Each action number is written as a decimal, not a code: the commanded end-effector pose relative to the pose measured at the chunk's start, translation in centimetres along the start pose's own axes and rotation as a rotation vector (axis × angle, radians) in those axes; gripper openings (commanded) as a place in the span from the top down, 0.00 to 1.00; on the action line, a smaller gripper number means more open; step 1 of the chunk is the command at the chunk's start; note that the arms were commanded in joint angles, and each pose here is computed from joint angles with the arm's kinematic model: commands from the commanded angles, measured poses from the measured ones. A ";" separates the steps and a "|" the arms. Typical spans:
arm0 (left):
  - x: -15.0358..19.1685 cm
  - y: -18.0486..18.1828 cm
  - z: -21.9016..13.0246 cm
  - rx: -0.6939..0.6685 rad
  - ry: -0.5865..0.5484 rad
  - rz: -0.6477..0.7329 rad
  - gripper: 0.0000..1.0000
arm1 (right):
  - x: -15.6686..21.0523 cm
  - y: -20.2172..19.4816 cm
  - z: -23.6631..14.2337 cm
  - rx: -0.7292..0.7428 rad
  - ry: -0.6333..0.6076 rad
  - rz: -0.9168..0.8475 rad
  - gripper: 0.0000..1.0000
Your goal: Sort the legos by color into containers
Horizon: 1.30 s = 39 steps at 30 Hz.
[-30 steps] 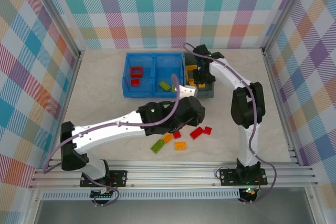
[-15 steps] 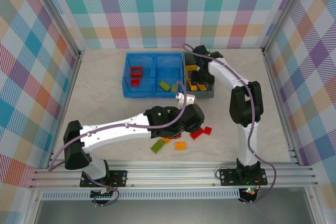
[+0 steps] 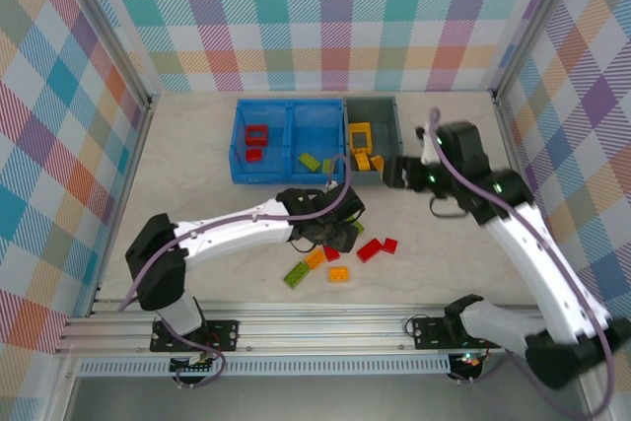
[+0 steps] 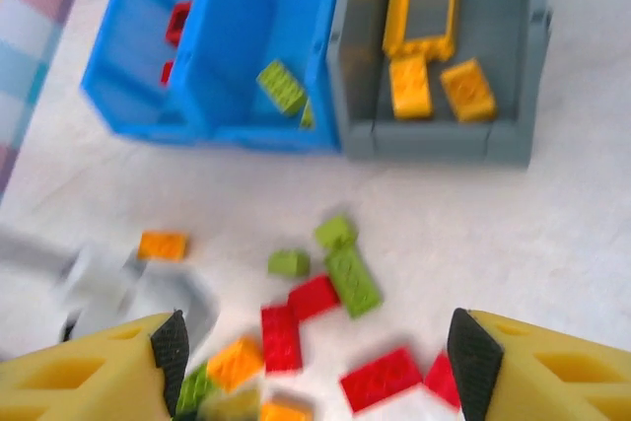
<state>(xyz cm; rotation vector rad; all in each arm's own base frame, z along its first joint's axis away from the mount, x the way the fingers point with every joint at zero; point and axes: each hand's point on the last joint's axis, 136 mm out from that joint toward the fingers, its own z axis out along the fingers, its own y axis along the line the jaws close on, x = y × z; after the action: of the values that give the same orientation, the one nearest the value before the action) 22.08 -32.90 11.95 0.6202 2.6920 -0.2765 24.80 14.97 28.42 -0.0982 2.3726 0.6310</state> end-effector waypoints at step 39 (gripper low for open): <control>-3.1 1.1 4.9 0.004 0.053 0.089 0.74 | 5.9 6.9 -9.1 -0.486 0.062 0.095 0.16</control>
<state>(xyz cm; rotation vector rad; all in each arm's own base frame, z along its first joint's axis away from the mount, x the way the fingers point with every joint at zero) 26.67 -35.10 3.82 0.8303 2.7731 -0.2111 12.84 17.14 32.73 -0.1993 2.2722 1.2558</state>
